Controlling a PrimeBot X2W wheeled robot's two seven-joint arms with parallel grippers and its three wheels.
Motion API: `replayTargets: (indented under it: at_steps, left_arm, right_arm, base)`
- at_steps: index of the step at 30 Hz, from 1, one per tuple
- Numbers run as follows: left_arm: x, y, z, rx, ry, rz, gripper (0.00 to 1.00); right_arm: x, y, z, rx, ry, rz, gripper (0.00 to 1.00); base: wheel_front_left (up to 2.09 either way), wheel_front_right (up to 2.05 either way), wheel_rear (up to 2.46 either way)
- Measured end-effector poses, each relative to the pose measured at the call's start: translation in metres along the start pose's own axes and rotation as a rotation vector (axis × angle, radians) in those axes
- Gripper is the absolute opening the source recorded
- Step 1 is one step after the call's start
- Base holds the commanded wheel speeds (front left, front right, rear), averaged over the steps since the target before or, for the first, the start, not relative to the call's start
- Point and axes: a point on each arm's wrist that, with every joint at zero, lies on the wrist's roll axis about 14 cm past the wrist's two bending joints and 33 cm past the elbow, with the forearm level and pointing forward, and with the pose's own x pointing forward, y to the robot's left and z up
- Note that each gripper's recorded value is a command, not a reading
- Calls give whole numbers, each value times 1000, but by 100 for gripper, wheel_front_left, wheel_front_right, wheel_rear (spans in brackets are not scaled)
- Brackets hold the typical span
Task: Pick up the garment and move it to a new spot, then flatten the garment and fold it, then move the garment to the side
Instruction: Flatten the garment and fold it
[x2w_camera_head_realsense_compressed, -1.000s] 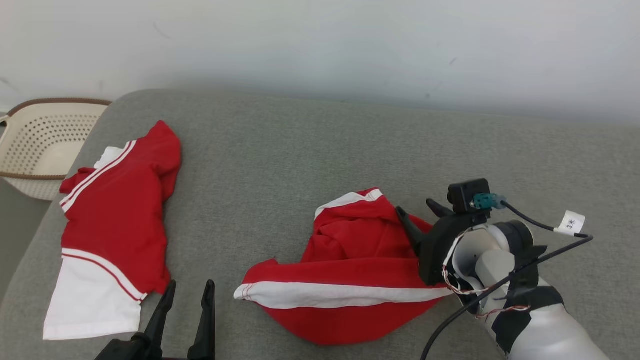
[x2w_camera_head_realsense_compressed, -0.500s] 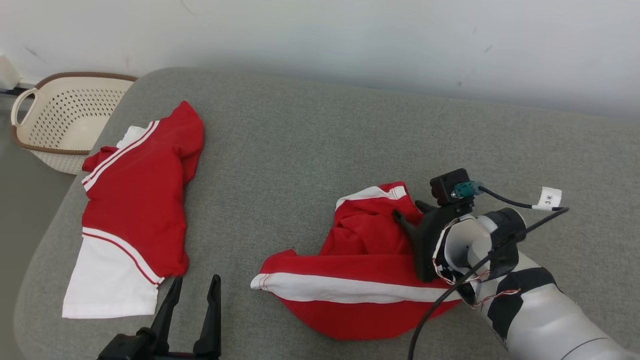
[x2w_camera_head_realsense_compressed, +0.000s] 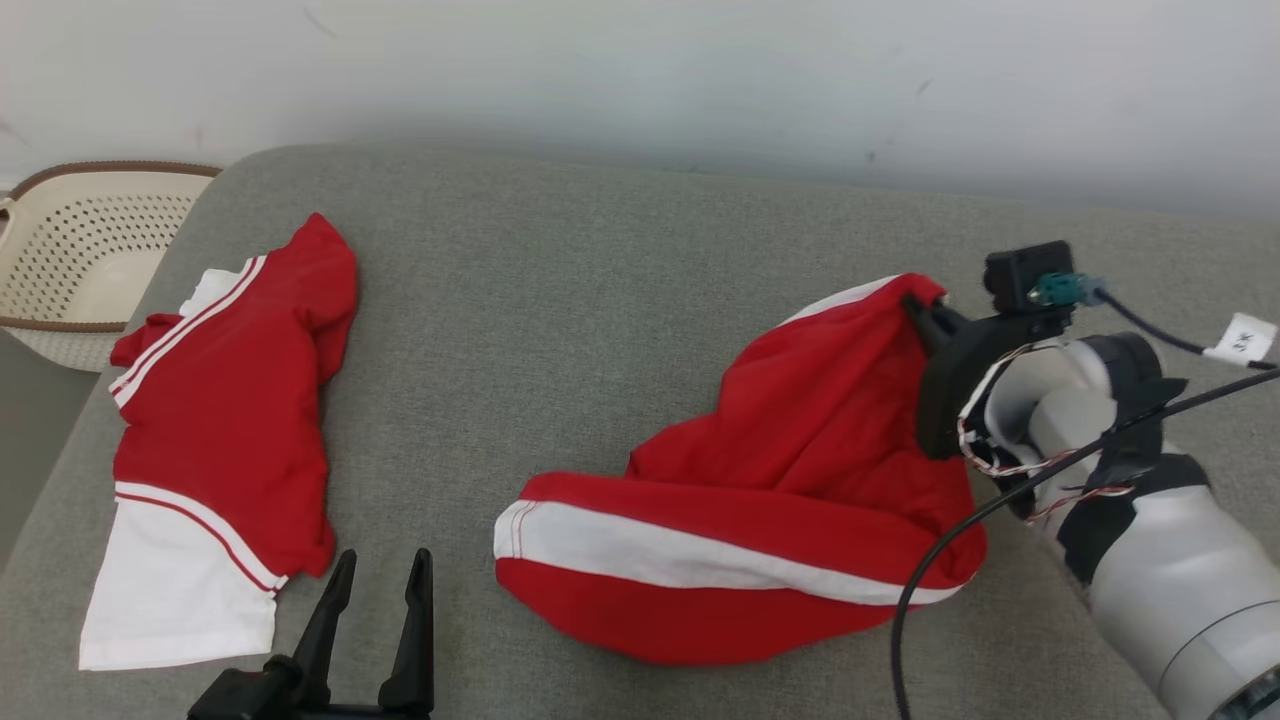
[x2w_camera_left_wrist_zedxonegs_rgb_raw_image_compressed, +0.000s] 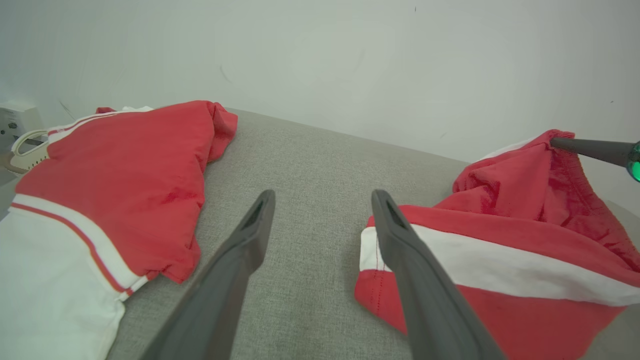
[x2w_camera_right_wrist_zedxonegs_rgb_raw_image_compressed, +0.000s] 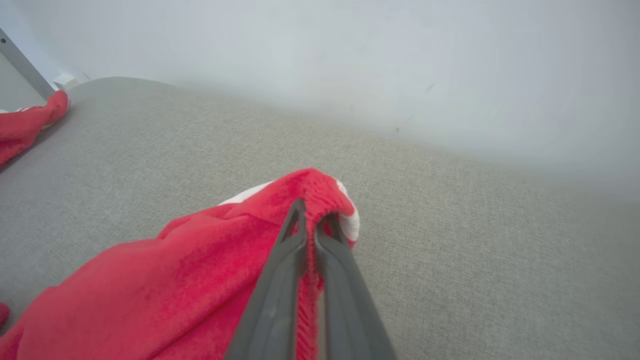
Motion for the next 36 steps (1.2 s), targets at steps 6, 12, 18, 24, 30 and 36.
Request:
replayTargets:
  at_steps: [6, 12, 18, 24, 30, 36]
  left_arm:
    - [4, -6, -3, -4, 6, -17, 100]
    - [3, -4, -4, -3, 10, -17, 100]
    - [3, -5, -2, -5, 4, -17, 100]
    - [3, -15, -2, -15, 3, -46, 100]
    - [5, -28, -2, -26, -2, -80, 100]
    - [6, -31, -3, -30, -2, -88, 100]
  right_arm:
    - [-9, -43, 10, -7, -20, -97, 0]
    - [-10, -51, 3, -2, 0, -127, 100]
    - [-15, -44, -3, 20, 13, -128, 100]
    - [-35, -48, -33, 56, 93, -158, 100]
    - [-59, -59, -39, 72, 38, -194, 100]
    - [-72, -62, -25, 87, -86, -209, 100]
  base:
    - [0, 0, 0]
    - [0, 0, 0]
    - [0, 0, 0]
    - [0, 0, 0]
    - [0, 0, 0]
    - [0, 0, 0]
